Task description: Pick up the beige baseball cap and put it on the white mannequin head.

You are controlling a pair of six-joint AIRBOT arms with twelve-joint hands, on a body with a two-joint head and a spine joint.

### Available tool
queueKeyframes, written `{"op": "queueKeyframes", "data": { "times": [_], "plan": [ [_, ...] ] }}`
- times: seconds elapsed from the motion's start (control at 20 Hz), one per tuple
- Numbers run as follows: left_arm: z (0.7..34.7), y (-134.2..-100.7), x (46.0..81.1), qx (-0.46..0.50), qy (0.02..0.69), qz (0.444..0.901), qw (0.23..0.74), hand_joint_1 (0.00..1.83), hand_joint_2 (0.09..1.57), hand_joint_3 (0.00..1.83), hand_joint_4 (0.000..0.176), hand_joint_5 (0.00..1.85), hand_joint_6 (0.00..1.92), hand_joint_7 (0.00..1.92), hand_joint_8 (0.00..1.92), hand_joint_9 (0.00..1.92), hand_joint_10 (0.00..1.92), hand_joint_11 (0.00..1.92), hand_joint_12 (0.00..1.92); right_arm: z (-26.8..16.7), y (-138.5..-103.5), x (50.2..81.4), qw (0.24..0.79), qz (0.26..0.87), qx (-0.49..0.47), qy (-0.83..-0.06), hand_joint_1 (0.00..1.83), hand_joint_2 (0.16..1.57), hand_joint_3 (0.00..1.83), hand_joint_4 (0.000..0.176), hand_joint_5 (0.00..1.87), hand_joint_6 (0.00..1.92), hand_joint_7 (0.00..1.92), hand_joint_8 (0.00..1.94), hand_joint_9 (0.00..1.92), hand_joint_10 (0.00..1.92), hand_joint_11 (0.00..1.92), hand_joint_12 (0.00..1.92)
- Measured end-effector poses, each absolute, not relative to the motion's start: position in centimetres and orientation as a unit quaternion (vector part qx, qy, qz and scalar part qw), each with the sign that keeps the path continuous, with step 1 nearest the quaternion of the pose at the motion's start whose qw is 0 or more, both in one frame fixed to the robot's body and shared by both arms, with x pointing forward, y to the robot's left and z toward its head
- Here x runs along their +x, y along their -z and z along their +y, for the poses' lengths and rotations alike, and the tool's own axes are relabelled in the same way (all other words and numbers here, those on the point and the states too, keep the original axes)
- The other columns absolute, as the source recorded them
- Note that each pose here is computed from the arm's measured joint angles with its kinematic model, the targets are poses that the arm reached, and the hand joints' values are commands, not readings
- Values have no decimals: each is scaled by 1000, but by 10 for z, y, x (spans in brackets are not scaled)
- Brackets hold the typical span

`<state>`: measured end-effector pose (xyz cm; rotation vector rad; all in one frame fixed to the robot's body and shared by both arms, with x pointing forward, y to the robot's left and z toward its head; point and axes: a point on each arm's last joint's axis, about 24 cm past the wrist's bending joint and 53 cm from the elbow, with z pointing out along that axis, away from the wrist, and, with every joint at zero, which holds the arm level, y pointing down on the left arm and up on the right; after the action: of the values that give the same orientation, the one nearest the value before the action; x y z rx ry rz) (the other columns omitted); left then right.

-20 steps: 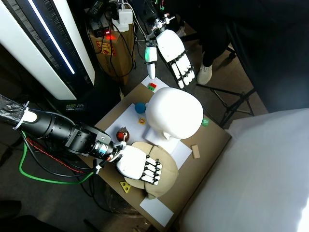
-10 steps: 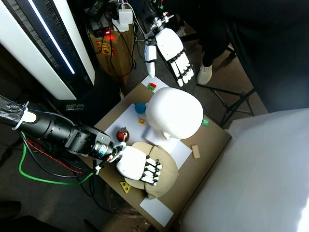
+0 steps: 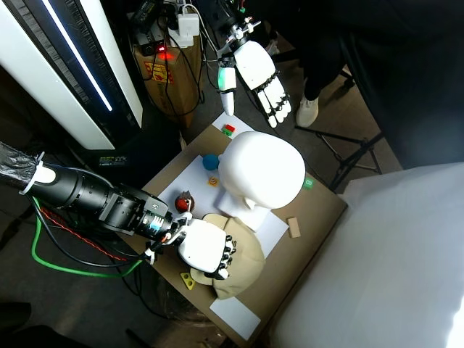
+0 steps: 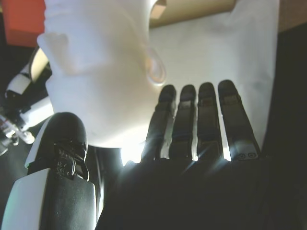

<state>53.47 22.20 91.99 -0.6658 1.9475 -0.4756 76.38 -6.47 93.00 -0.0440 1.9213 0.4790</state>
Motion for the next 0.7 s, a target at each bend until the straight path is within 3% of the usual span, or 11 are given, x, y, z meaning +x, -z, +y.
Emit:
{"op": "queueKeyframes", "data": {
  "times": [0.35,0.7],
  "plan": [
    [224,-918,532,-279,196,803,489,0,1163,2,0,45,5,0,0,0,0,4,2,-73,-980,782,624,749,24,-220,1489,1114,0,0,897,882,1030,801,919,1215,763,1705],
    [227,-916,531,-286,195,802,487,0,1163,1,0,54,6,13,5,3,1,23,11,-97,-1025,802,666,704,98,-226,1489,1113,0,0,905,867,1031,804,929,1210,749,1712]
  ]
}}
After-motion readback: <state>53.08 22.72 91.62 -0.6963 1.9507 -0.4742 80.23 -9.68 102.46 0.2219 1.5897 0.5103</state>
